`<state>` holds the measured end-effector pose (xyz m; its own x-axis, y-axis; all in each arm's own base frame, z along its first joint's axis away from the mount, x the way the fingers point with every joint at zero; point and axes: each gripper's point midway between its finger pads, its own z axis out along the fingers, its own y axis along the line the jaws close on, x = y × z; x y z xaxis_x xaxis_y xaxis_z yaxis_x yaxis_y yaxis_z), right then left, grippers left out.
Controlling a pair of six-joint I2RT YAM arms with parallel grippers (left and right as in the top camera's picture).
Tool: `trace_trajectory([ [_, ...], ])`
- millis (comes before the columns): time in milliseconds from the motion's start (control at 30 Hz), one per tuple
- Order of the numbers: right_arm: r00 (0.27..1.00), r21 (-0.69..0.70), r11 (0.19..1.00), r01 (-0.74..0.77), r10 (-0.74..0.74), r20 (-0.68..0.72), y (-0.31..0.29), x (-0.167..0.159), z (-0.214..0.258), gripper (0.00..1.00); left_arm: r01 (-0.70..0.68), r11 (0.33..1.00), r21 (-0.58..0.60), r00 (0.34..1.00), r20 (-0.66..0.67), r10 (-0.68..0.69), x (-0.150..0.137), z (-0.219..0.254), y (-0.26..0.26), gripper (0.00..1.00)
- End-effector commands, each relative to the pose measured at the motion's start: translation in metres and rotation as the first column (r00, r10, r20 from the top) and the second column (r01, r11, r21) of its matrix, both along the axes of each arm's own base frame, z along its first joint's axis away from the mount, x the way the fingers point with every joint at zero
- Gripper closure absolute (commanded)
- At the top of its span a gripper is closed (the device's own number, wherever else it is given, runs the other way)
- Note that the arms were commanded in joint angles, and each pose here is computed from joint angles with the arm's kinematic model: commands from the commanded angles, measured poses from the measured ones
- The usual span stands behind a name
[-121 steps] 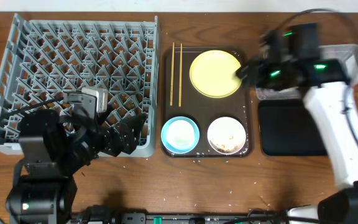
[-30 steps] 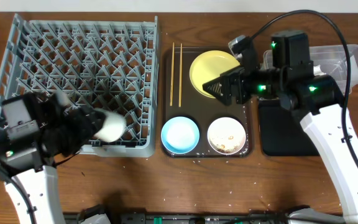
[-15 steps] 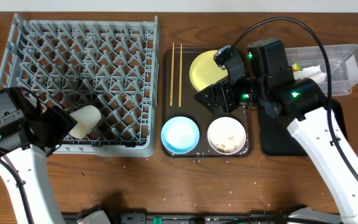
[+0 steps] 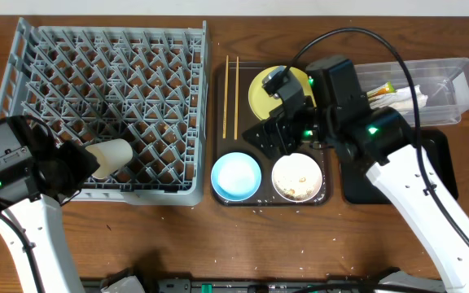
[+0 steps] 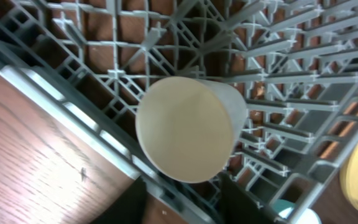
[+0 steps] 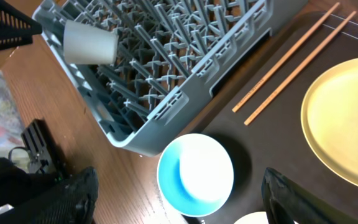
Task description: Sort waste into correct bins and load items into the dishwasher
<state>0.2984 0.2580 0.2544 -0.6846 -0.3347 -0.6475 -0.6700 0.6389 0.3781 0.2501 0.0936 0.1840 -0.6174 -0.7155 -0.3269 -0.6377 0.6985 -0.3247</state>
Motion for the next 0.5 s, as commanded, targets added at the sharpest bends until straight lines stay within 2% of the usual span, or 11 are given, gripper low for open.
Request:
trace_trajectory([
  [0,1.000,-0.026,1.000,-0.014,0.015,0.024,0.005,0.000,-0.003,0.20,-0.053,0.996,0.067,0.998,-0.031,0.055,0.000,0.001,0.018,0.89],
  [67,1.000,-0.026,1.000,-0.015,0.015,0.023,0.005,0.000,-0.003,0.21,-0.194,0.973,0.129,0.971,-0.118,0.209,-0.014,-0.012,0.038,0.92],
  [100,1.000,-0.027,1.000,-0.016,0.016,0.021,0.005,-0.001,-0.003,0.21,-0.224,0.964,0.146,0.960,-0.139,0.244,-0.017,-0.017,0.044,0.92],
  [200,1.000,-0.027,0.999,-0.020,0.021,0.021,0.006,-0.002,-0.003,0.22,-0.199,0.975,0.095,0.970,-0.123,0.210,0.002,-0.027,0.041,0.92],
  [233,1.000,-0.027,0.999,-0.022,0.022,0.021,0.007,-0.002,-0.003,0.22,-0.153,0.987,0.047,0.983,-0.098,0.157,0.013,-0.028,0.033,0.92],
  [267,0.999,-0.026,0.999,-0.023,0.024,0.023,0.008,-0.002,-0.003,0.22,-0.020,0.997,-0.074,1.000,-0.022,0.018,0.035,-0.027,0.006,0.92],
  [333,0.999,-0.025,0.999,-0.024,0.025,0.024,0.008,-0.002,-0.003,0.23,0.150,0.966,-0.212,0.987,0.080,-0.136,0.059,-0.022,-0.035,0.92],
  [467,0.999,-0.026,0.999,-0.026,0.026,0.023,0.008,-0.003,-0.003,0.24,0.309,0.927,-0.211,0.951,0.075,-0.300,0.073,-0.033,-0.079,0.92],
])
